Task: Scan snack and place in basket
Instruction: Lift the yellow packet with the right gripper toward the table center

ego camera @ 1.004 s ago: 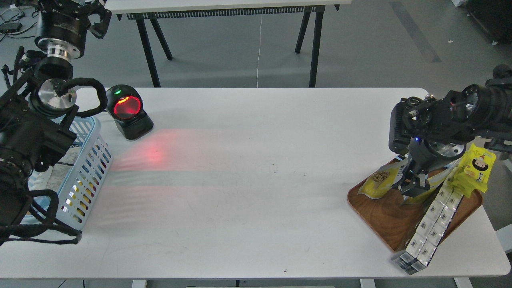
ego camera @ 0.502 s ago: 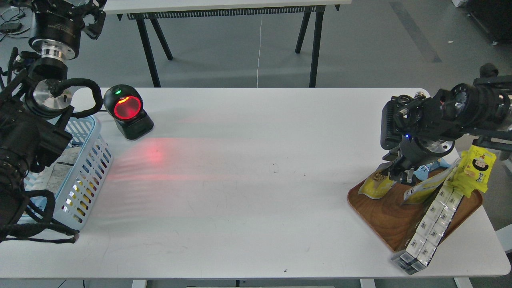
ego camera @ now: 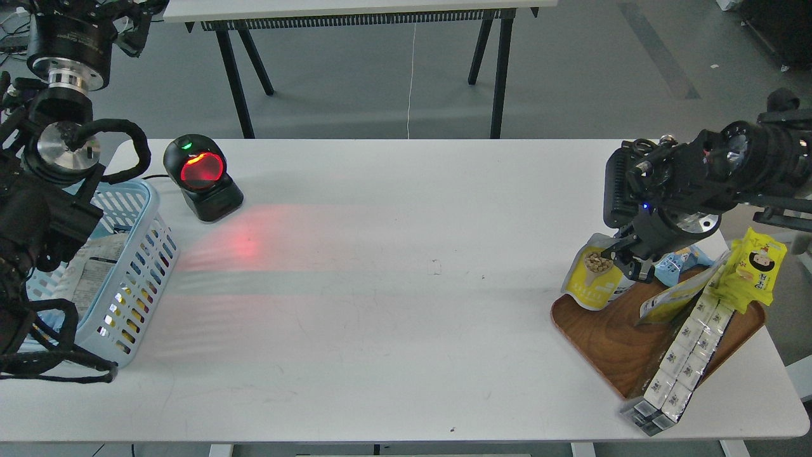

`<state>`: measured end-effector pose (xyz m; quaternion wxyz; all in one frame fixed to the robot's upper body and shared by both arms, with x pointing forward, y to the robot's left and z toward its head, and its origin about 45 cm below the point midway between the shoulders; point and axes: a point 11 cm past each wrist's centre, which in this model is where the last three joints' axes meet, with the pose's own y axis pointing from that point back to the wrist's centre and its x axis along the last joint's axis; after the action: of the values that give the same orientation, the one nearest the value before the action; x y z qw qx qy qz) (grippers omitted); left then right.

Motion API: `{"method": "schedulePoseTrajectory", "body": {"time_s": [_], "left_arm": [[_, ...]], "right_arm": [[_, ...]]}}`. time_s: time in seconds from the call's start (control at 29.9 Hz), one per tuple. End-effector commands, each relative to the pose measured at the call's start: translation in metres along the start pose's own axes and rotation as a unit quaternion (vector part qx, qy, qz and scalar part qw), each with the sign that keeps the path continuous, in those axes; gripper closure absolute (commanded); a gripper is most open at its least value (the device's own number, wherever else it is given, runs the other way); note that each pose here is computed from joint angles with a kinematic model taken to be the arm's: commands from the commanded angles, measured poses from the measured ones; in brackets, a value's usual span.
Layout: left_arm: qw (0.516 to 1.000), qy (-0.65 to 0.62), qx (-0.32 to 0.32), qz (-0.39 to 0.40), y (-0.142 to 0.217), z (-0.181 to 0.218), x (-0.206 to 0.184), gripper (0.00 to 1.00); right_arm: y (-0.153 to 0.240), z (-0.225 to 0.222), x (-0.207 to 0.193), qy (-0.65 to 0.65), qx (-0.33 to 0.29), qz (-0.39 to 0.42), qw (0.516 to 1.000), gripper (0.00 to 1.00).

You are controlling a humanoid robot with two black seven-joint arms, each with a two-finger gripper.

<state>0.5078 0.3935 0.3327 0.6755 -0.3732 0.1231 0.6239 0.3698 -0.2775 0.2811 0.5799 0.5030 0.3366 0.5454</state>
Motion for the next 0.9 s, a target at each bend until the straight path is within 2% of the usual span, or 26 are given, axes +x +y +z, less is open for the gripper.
{"method": "schedulePoseTrajectory", "body": {"time_s": [0.0,0.17,0.33,0.87], "left_arm": [[1.0,0.0,-0.001,0.0,-0.001,0.001,0.0,0.0],[1.0,0.001,0.0,-0.001,-0.001,0.0,-0.001,0.0],[1.0,-0.001,0.002,-0.001,0.0,0.0,0.0,0.0],[1.0,-0.006,0.012,0.003,0.005,-0.007,0.005,0.0]], "right_arm": [[0.023,0.007,0.017,0.01,-0.019,0.026,0.999,1.0],[0.043,0.019,0.039,0.031,-0.046,0.042,0.998,1.0],[0.051,0.023,0.084,0.052,-0.055,0.098,0.992,1.0],[0.008,0.026,0.209,0.053,-0.043,0.172,0.983,1.0]]}}
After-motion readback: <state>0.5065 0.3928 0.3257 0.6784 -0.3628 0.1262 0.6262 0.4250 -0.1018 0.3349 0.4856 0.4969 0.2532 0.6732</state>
